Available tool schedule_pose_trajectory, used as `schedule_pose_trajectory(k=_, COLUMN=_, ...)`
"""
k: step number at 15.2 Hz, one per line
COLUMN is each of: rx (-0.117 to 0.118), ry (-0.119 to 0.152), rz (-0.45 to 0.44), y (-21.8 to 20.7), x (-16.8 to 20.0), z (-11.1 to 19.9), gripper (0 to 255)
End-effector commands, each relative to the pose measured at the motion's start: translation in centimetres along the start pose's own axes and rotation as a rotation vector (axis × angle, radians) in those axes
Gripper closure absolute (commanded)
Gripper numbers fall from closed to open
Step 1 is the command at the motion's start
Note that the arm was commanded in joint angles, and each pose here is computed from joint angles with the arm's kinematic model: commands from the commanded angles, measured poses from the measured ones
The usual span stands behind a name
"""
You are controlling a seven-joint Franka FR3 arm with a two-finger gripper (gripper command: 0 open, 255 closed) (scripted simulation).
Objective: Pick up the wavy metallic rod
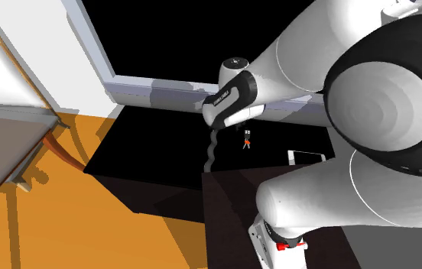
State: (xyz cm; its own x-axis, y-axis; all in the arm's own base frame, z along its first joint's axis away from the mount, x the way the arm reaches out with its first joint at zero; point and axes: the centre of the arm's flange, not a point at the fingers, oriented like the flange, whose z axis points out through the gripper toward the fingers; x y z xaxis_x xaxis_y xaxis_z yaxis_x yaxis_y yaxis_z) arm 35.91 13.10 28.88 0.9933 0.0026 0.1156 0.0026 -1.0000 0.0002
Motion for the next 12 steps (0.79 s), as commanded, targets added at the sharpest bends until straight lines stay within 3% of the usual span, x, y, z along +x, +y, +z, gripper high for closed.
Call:
schedule_pose_trajectory(k=1, rx=0.010, ry=-0.002, rz=0.006, y=-1.4, x=-0.3, z=2.7, gripper=0)
schedule_pose_trajectory(k=8, rx=0.033, ry=-0.015, rz=0.025, y=-5.4, x=-0.7, z=10.8, gripper=0)
schedule_pose_trajectory(k=12, rx=0.036, ry=-0.016, rz=0.027, y=-5.8, x=-0.9, z=13.2, gripper=0)
